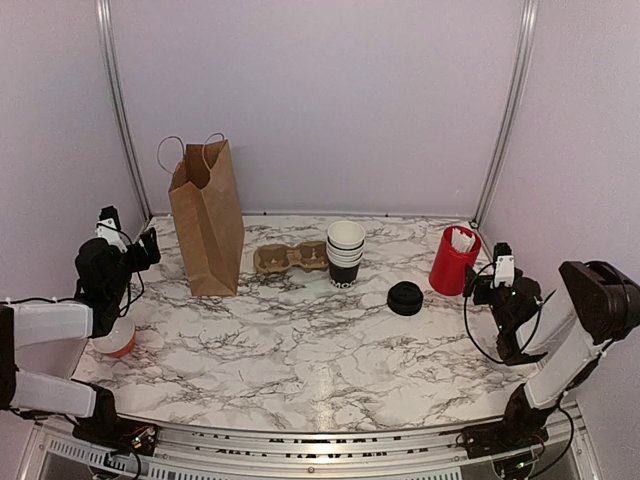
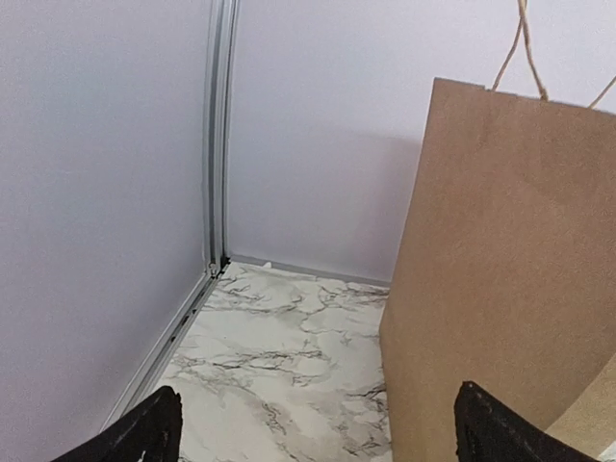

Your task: Pack the takeout coffee

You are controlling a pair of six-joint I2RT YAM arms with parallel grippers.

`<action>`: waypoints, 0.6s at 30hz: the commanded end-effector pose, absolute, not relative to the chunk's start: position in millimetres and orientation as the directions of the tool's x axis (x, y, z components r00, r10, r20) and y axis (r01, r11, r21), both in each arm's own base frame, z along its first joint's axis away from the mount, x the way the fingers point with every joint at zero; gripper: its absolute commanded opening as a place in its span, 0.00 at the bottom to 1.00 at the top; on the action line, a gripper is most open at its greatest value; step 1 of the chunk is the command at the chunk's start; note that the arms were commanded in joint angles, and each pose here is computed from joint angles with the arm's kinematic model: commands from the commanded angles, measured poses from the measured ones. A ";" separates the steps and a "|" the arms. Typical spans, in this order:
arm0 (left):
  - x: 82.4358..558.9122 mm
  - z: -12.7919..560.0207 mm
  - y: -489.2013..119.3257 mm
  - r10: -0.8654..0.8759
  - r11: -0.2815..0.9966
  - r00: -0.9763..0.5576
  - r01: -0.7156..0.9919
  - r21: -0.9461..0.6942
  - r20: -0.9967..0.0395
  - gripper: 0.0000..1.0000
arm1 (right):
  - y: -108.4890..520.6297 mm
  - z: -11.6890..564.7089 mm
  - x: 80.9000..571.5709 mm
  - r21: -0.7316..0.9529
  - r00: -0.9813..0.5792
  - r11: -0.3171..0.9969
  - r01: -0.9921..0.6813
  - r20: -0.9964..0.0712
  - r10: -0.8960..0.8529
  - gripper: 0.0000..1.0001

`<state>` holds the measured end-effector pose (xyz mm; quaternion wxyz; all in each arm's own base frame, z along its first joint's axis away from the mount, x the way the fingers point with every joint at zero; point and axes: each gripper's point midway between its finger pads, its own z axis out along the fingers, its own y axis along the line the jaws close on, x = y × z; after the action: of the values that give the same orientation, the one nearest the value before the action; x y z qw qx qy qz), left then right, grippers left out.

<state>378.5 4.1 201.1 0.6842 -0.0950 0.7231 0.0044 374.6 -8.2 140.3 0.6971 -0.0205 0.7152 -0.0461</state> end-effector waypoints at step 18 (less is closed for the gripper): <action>344.8 258.3 -18.8 -0.442 0.896 -0.236 -0.157 -0.415 -0.865 0.99 | -14.6 212.0 352.4 0.057 0.025 0.973 0.223 -0.998 0.053 1.00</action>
<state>358.7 -29.0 255.7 0.6003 -0.1641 0.7746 -0.1127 345.0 -6.7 210.3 0.7349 0.0503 0.6731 -0.0659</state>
